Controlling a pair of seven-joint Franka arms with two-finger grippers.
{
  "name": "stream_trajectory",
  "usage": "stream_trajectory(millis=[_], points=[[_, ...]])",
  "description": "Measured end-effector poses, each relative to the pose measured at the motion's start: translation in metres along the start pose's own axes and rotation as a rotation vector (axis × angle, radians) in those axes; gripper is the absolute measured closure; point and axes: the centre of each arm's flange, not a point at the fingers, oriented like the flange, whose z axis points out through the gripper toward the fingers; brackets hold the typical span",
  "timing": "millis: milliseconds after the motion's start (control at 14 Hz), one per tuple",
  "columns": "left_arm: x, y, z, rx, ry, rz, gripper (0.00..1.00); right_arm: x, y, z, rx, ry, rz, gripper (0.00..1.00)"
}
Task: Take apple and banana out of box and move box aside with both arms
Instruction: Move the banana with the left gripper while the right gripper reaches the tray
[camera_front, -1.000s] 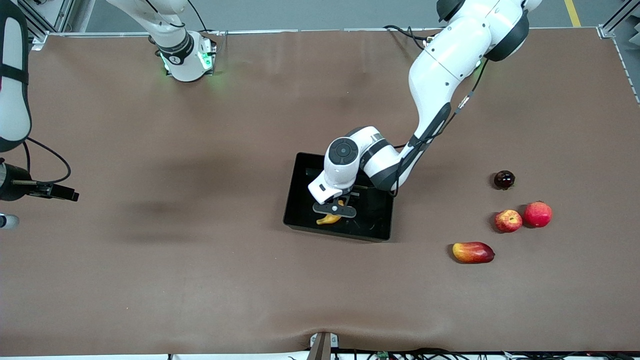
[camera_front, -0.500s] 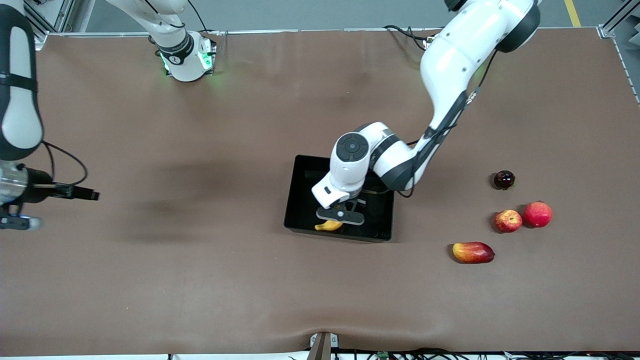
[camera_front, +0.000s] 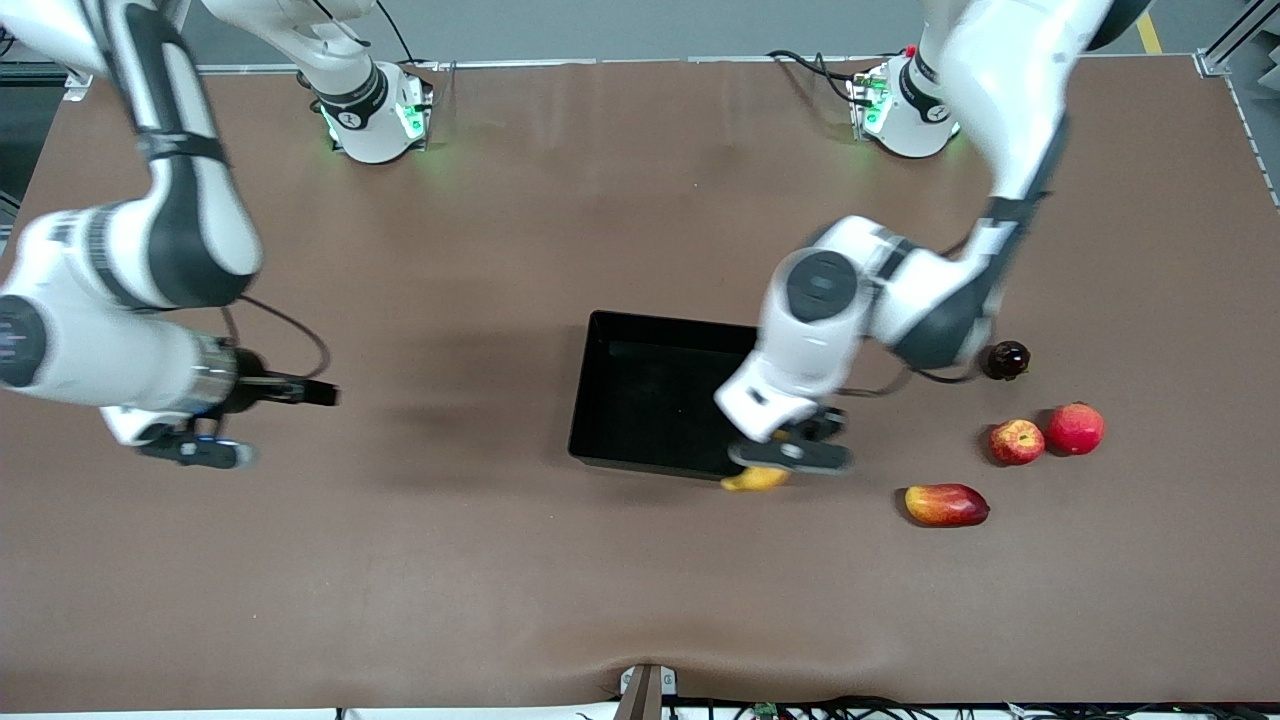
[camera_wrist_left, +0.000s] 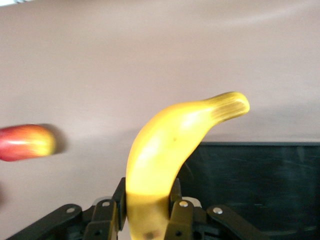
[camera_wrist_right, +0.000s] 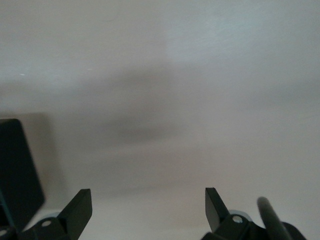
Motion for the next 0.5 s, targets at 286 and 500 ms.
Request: stream_trajectory(millis=[286, 500], points=[[0.022, -0.157, 0.019, 0.031, -0.036, 0.141, 0.64, -0.018, -0.091, 0.042, 0.085, 0.010, 0.068, 0.00], [0.019, -0.236, 0.052, 0.070, -0.074, 0.297, 0.64, -0.023, -0.130, 0.083, 0.110, 0.011, 0.069, 0.00]])
